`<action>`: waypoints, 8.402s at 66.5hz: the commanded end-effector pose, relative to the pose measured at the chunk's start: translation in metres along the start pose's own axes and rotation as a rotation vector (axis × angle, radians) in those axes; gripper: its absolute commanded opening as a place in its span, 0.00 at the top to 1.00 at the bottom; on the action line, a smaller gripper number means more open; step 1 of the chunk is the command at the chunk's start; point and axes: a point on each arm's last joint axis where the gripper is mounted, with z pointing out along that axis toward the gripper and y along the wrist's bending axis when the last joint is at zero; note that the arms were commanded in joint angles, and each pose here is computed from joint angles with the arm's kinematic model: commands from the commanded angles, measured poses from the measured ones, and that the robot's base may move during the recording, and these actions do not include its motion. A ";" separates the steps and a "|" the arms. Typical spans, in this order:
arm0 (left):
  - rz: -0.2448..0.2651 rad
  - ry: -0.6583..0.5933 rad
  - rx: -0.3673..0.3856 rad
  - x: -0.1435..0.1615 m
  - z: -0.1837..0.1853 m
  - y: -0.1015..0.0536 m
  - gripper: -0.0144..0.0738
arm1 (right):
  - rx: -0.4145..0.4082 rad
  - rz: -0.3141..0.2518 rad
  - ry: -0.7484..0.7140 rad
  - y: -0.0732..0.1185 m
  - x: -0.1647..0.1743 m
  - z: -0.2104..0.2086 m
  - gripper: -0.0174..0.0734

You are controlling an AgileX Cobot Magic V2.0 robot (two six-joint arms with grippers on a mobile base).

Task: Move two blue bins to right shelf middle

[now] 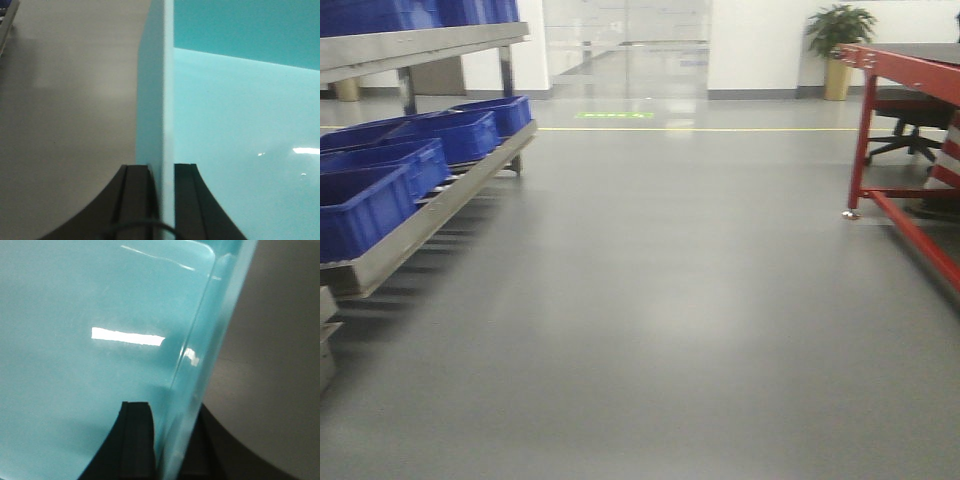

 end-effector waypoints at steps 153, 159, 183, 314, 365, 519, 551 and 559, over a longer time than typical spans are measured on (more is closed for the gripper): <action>-0.014 -0.111 0.016 -0.013 -0.011 -0.002 0.96 | 0.012 -0.035 0.000 -0.002 -0.002 0.007 0.97; -0.014 -0.111 0.016 -0.013 -0.011 -0.002 0.96 | 0.012 -0.035 0.000 -0.002 -0.002 0.007 0.97; -0.014 -0.111 0.016 -0.013 -0.011 -0.002 0.96 | 0.012 -0.035 -0.002 -0.002 -0.002 0.006 0.97; -0.014 -0.111 0.016 -0.013 -0.011 -0.002 0.96 | 0.012 -0.035 -0.002 -0.002 -0.002 0.006 0.97; -0.014 -0.111 0.016 -0.013 -0.011 -0.002 0.96 | 0.011 -0.035 -0.005 -0.002 -0.002 0.006 0.97; -0.014 -0.115 0.016 -0.013 -0.011 -0.002 0.96 | 0.009 -0.035 -0.019 -0.001 -0.003 0.006 0.97; -0.035 0.134 0.035 0.010 -0.007 -0.004 0.96 | 0.052 -0.044 -0.070 -0.010 -0.009 0.007 0.97; -0.044 0.203 0.044 0.017 0.001 -0.005 0.96 | 0.072 -0.031 -0.070 -0.017 -0.010 0.013 0.97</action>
